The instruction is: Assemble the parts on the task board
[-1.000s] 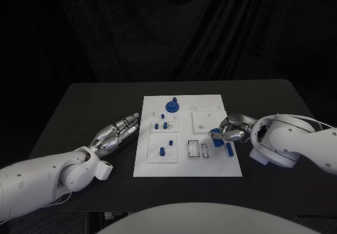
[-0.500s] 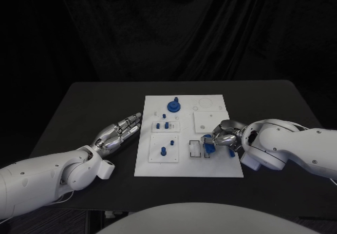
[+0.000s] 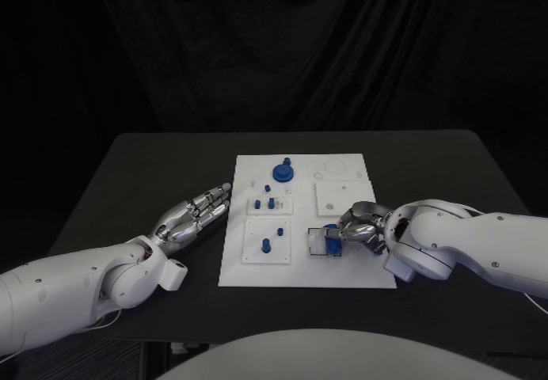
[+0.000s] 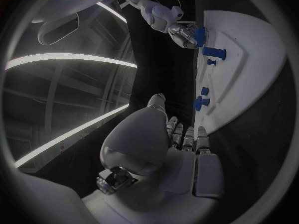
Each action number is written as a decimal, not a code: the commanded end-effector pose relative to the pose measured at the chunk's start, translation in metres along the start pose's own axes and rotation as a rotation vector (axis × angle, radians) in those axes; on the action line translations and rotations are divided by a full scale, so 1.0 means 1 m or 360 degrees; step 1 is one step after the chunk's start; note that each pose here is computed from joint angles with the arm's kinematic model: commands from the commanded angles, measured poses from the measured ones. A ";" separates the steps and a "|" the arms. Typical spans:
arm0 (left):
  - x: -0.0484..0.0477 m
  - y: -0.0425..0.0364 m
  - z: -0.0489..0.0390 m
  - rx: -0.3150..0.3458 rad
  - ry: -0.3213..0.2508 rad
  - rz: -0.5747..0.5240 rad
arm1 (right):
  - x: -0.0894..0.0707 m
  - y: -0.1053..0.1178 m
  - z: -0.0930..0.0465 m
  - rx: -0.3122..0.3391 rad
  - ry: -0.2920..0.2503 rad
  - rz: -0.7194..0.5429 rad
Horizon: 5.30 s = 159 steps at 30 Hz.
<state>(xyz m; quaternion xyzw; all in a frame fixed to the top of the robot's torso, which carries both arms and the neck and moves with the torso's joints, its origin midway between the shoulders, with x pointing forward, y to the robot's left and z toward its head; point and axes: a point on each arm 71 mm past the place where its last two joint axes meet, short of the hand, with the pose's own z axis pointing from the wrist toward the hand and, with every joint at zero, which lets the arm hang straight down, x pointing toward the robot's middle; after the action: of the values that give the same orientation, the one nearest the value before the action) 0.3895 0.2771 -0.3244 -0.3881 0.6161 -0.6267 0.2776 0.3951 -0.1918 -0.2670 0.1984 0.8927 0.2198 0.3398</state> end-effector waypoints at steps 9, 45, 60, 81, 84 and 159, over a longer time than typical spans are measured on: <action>0.0017 -0.0066 0.0013 0.0156 0.0016 -0.0023 | 0.004 0.003 0.005 -0.0014 0.0034 -0.0058; 0.0019 -0.0034 0.0045 0.0130 0.0031 -0.0030 | 0.002 0.004 0.008 -0.0024 -0.0004 -0.0049; 0.0020 -0.0032 0.0046 0.0132 0.0037 -0.0036 | -0.016 0.022 -0.015 -0.0550 -0.0495 -0.0188; 0.0020 -0.0033 0.0042 0.0134 0.0037 -0.0037 | 0.004 0.012 -0.045 -0.0778 -0.0758 -0.0923; 0.0018 -0.0033 0.0041 0.0134 0.0037 -0.0037 | 0.009 0.010 -0.043 -0.0784 -0.0743 -0.0929; 0.0022 0.0004 0.0059 0.0099 0.0079 -0.0072 | 0.041 0.008 -0.028 -0.0830 -0.0778 -0.0882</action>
<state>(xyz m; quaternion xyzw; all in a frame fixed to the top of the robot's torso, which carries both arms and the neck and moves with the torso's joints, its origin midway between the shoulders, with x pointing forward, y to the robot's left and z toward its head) 0.3931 0.2727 -0.3295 -0.3842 0.6175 -0.6378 0.2536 0.3513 -0.1728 -0.2688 -0.0977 0.7366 0.2705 0.6122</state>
